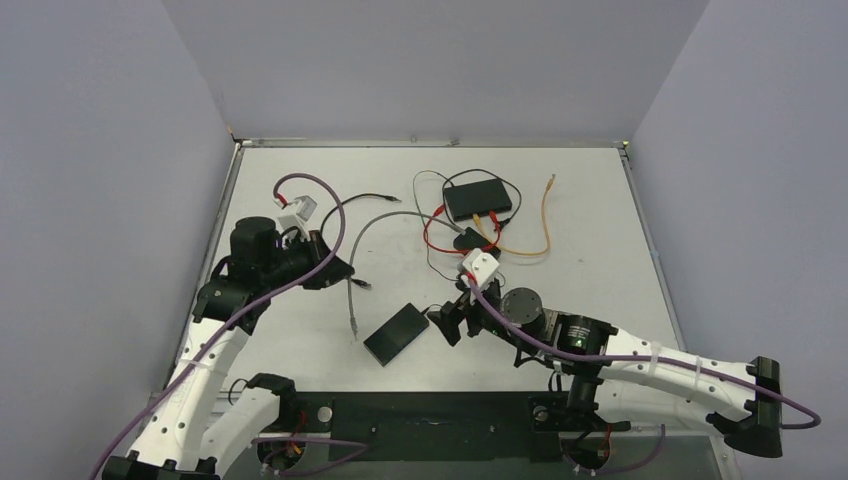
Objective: Insert the plug into the switch port
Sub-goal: Pick up the connector from the center of the board, then adjust the connector.
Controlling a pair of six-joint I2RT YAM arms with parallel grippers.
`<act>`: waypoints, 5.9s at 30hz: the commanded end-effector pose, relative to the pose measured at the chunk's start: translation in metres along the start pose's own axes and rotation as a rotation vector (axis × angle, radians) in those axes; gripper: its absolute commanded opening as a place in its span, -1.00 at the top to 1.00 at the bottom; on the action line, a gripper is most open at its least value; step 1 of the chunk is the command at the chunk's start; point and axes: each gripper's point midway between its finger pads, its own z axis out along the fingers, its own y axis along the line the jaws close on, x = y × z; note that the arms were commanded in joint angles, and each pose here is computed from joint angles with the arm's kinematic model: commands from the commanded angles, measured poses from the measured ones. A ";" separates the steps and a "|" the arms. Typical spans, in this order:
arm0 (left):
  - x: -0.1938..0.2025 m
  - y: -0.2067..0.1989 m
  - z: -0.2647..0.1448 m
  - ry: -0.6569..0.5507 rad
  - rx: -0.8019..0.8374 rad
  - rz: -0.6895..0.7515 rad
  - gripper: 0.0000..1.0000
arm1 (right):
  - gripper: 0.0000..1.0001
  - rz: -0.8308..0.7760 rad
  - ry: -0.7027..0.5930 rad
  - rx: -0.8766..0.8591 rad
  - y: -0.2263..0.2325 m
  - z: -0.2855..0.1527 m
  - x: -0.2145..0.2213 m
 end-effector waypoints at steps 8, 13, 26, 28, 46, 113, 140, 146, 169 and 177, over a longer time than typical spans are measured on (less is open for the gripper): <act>0.031 -0.038 -0.014 0.120 0.175 0.210 1.00 | -0.52 -0.349 -0.164 -0.209 0.032 -0.031 -0.058; 0.048 -0.057 -0.021 0.160 0.263 0.273 1.00 | -0.53 -0.439 -0.240 -0.289 0.046 -0.034 -0.064; 0.093 -0.094 -0.034 0.301 0.448 0.391 1.00 | -0.54 -0.683 -0.279 -0.448 0.074 -0.040 -0.074; 0.099 -0.097 -0.035 0.324 0.463 0.400 1.00 | -0.54 -0.695 -0.272 -0.469 0.077 -0.040 -0.072; 0.132 -0.123 -0.035 0.428 0.521 0.500 1.00 | -0.26 -0.721 -0.111 -0.597 0.093 -0.023 -0.027; 0.048 -0.083 -0.024 0.146 0.546 -0.193 -0.45 | 1.00 -0.531 -0.252 -0.070 0.008 -0.038 -0.035; 0.040 -0.085 -0.042 0.121 0.594 -0.225 -0.18 | 1.00 -0.498 -0.262 -0.096 0.010 -0.048 -0.029; 0.039 -0.085 -0.043 0.118 0.598 -0.225 -0.06 | 1.00 -0.494 -0.263 -0.098 0.010 -0.048 -0.029; 0.038 -0.089 -0.047 0.116 0.625 -0.215 0.60 | 1.00 -0.478 -0.256 -0.112 0.012 -0.047 -0.024; 0.040 -0.088 -0.046 0.113 0.627 -0.201 1.00 | 0.93 -0.478 -0.241 -0.111 0.011 -0.047 -0.022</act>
